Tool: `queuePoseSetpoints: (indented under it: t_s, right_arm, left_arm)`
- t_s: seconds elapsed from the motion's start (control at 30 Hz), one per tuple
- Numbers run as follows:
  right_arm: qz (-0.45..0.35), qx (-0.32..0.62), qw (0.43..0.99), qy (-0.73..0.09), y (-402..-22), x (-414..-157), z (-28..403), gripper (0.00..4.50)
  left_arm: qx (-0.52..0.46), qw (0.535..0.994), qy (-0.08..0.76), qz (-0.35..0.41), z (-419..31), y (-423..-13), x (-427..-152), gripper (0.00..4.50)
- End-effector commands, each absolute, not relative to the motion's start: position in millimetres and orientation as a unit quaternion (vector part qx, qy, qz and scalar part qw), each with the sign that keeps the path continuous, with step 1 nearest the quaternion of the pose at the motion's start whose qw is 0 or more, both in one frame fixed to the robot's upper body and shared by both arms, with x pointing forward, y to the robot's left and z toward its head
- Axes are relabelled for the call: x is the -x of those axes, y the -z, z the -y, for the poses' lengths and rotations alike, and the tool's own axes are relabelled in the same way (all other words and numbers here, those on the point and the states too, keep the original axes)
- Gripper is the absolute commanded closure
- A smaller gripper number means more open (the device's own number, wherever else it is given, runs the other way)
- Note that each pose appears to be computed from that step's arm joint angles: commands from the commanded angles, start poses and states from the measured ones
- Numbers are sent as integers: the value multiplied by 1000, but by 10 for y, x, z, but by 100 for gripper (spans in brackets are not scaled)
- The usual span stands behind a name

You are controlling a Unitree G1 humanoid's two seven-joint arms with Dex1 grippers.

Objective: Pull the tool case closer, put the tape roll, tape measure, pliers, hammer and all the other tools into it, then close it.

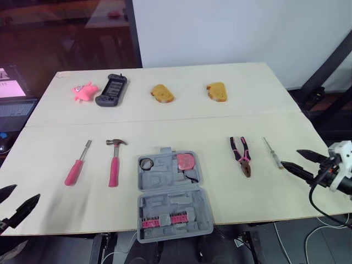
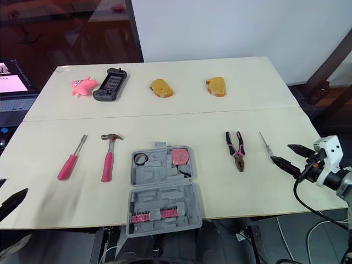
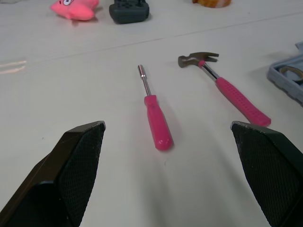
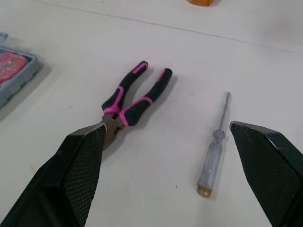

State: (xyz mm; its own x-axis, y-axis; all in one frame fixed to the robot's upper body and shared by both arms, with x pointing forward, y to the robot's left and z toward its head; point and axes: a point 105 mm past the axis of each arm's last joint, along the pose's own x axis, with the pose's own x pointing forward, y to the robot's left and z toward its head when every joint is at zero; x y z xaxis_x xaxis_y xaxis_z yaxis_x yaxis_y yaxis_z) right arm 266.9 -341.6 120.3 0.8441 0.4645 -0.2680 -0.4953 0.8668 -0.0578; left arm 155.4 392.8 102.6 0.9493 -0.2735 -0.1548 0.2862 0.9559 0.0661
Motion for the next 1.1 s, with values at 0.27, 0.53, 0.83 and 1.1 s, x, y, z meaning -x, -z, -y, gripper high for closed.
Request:
queuePoseSetpoints:
  t_s: [0.27, 0.53, 0.83, 1.1]
  right_arm:
    - [-94, 78, 941, -317, -1520, -2676, 2750, 7]
    - [-121, 67, 952, -274, -1309, -2426, 2309, 7]
    - [-167, 89, 974, -120, -996, -2443, 2442, 7]
    - [-226, 69, 965, -117, -693, -2661, 2432, 7]
  left_arm:
    - [-80, 878, 465, -76, -2573, -1562, -2194, 0]
    - [-130, 798, 585, -56, -1823, -1858, -2385, 0]
    - [-146, 761, 631, -36, -1604, -2052, -2451, 0]
    - [-151, 772, 616, -32, -1598, -2027, -2385, 0]
